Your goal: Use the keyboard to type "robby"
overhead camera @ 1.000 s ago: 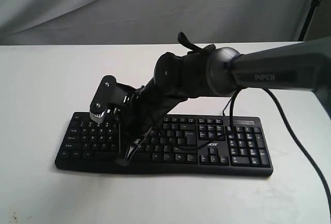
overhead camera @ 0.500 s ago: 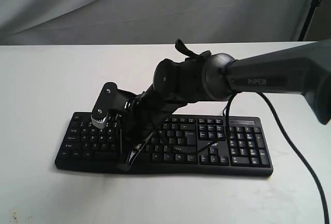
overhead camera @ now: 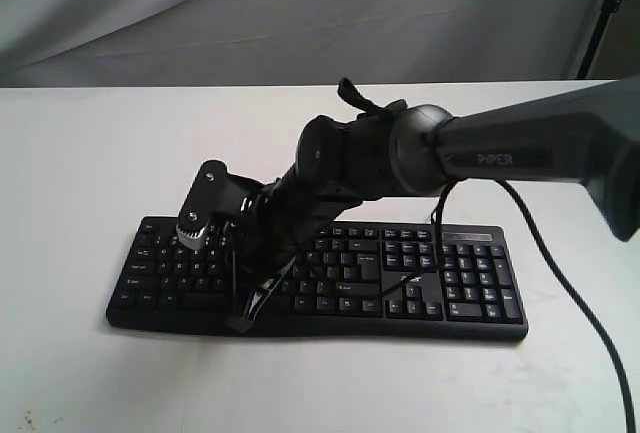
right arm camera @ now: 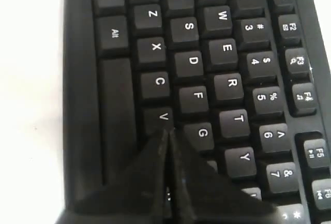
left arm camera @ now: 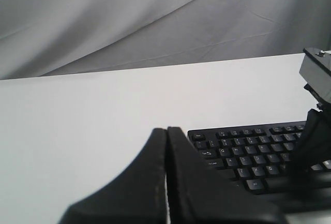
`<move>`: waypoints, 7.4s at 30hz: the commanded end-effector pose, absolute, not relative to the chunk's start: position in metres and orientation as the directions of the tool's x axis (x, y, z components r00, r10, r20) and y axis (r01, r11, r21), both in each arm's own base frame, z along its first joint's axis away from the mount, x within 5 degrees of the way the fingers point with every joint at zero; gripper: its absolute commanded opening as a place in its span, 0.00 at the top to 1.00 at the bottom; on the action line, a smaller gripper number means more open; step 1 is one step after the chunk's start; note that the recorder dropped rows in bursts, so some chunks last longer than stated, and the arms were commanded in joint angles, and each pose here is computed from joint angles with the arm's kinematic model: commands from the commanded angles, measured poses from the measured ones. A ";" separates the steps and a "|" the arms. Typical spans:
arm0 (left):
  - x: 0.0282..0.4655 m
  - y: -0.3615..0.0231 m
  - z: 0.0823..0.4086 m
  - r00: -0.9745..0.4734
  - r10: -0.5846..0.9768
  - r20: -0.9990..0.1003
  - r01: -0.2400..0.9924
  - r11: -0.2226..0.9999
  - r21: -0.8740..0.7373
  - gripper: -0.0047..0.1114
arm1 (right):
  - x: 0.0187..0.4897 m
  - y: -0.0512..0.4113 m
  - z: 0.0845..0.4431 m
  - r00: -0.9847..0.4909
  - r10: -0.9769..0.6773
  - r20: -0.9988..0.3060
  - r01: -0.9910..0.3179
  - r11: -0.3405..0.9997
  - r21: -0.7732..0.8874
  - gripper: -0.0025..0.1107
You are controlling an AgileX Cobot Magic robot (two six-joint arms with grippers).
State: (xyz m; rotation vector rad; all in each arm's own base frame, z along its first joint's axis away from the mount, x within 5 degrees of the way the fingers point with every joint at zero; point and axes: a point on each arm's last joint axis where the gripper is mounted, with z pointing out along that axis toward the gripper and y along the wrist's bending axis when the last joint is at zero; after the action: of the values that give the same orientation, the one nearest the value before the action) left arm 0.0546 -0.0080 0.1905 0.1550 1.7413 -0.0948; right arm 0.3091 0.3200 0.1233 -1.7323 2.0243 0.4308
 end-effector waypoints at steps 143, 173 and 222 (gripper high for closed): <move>0.055 -0.008 0.190 -0.165 0.053 -0.985 0.163 0.986 0.026 0.96 | 0.112 0.135 0.360 0.285 -0.186 -0.940 -0.675 0.657 -0.335 0.98; 0.055 -0.008 0.190 -0.165 0.053 -0.985 0.163 0.986 0.026 0.96 | 0.115 0.043 0.312 -0.071 0.170 -0.983 -0.330 0.926 0.184 0.98; 0.055 -0.008 0.190 -0.165 0.053 -0.985 0.163 0.986 0.026 0.96 | 0.076 0.010 0.211 -0.218 0.518 -0.827 -0.002 0.847 0.531 0.98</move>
State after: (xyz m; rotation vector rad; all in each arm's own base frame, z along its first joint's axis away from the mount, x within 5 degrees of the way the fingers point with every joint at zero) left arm 0.0546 -0.0080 0.1905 0.1550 1.7413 -0.0948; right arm 0.0767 0.0103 0.2136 0.3763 1.7299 0.4932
